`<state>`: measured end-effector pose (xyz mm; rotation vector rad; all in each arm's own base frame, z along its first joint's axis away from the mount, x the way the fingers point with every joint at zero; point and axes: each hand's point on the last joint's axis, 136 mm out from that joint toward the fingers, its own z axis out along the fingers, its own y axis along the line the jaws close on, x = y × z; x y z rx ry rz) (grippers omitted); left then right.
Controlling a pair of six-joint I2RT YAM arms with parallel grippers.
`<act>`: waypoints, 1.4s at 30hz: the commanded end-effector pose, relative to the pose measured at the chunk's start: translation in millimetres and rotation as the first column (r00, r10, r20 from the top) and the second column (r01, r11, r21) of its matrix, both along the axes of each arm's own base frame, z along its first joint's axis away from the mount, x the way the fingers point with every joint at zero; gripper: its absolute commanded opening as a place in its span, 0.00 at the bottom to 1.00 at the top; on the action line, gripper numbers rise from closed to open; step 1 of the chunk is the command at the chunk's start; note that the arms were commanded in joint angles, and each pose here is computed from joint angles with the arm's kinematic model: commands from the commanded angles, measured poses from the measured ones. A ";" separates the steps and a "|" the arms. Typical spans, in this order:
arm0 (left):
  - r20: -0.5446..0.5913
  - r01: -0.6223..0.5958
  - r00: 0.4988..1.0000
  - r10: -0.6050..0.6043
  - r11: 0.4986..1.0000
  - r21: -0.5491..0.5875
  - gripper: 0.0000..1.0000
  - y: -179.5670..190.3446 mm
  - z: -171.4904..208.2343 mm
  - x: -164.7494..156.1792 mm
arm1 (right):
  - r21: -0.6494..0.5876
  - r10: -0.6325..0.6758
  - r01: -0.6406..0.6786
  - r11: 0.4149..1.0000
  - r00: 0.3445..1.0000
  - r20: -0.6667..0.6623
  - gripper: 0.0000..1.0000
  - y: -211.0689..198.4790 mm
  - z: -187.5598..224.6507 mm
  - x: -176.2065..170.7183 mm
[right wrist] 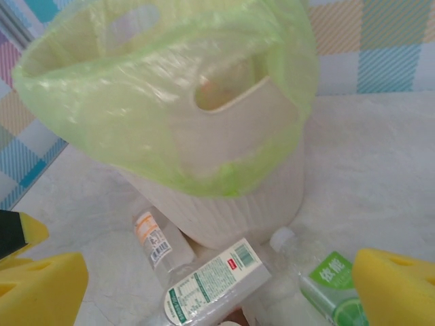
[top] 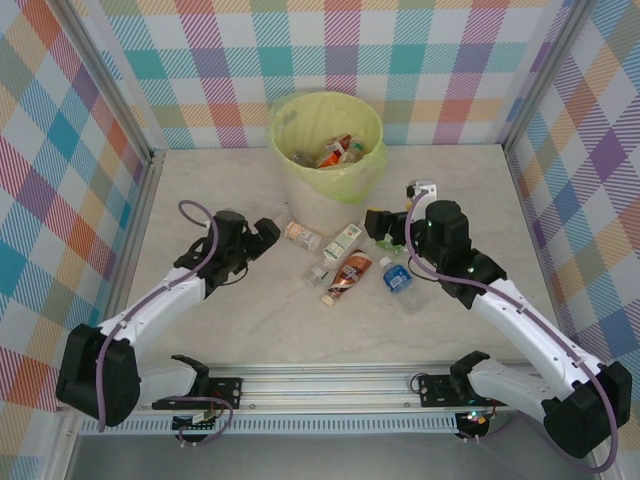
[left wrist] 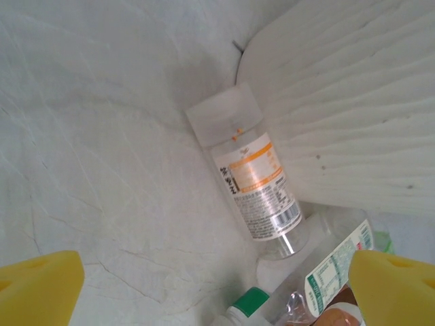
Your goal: Put the plastic bottles in the bin
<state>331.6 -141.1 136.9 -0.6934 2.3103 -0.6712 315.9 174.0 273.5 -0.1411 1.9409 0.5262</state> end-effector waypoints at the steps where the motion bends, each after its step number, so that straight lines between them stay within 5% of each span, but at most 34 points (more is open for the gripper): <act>1: -0.051 0.020 0.998 -0.022 0.999 -0.047 1.00 -24.7 -13.5 0.3 | 0.060 -0.100 0.097 0.993 0.994 0.037 1.00 -14.8 6.1 3.9; 16: -0.095 -0.036 0.995 0.026 0.994 -0.102 1.00 -65.1 -60.7 47.0 | 0.037 -0.132 0.133 0.990 0.991 -0.005 1.00 -22.3 -5.8 1.1; 26: -0.163 -0.098 0.981 0.103 0.994 0.039 1.00 -52.9 -86.9 57.7 | 0.023 -0.131 0.131 0.991 0.991 0.013 1.00 -23.6 1.2 0.9; 42: -0.202 -0.151 0.959 0.201 0.960 0.235 1.00 6.8 -95.0 6.4 | 0.031 -0.113 0.112 0.993 0.993 0.026 1.00 -15.5 10.6 8.6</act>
